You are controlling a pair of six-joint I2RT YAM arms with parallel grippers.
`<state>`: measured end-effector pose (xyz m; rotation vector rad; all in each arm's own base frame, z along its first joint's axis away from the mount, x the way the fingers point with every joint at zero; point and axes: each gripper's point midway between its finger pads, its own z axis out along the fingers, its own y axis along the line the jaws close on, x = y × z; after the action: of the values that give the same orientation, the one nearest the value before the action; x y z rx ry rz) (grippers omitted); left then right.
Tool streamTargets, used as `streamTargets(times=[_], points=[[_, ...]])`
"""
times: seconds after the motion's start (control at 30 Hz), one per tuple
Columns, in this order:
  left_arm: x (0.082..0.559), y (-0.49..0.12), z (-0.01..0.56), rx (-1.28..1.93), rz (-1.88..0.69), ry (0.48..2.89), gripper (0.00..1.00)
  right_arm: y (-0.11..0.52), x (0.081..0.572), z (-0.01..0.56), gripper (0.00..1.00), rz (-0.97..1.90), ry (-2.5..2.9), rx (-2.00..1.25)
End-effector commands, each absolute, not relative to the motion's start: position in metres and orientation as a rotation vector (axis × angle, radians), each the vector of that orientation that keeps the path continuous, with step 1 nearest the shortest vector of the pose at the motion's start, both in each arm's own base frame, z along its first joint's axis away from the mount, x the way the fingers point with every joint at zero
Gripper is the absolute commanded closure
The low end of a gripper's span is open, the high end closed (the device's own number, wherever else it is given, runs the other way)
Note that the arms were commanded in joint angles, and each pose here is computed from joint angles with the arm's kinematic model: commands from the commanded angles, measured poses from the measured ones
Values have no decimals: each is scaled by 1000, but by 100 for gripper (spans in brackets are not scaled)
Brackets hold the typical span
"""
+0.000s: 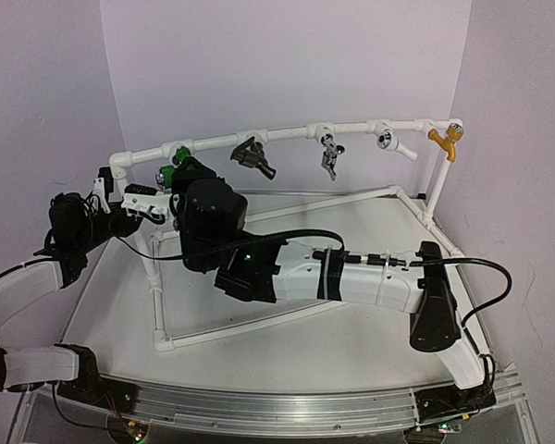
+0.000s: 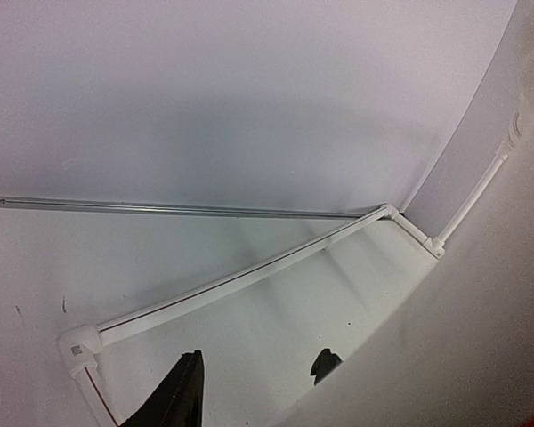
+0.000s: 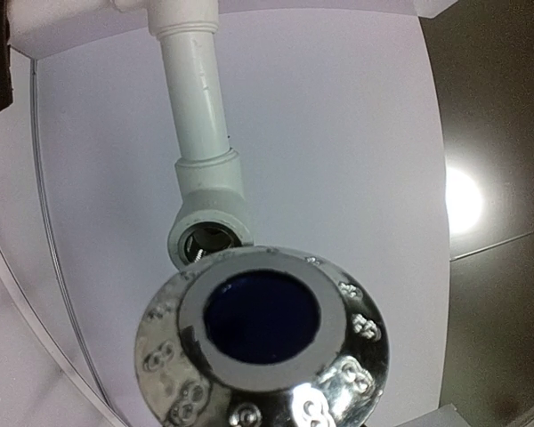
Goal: Install the water faucets
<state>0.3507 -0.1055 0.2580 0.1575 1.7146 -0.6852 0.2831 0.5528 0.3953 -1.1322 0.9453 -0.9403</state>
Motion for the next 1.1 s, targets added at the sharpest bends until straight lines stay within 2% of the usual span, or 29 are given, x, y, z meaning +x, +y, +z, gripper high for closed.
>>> streamTargets(times=[0.0, 1.07], points=[[336, -128, 271, 183, -846, 1685, 100, 543, 283, 428, 100, -879, 963, -1031], [333, -136, 272, 213, -869, 1684, 100, 551, 301, 400, 100, -849, 1037, -1056]])
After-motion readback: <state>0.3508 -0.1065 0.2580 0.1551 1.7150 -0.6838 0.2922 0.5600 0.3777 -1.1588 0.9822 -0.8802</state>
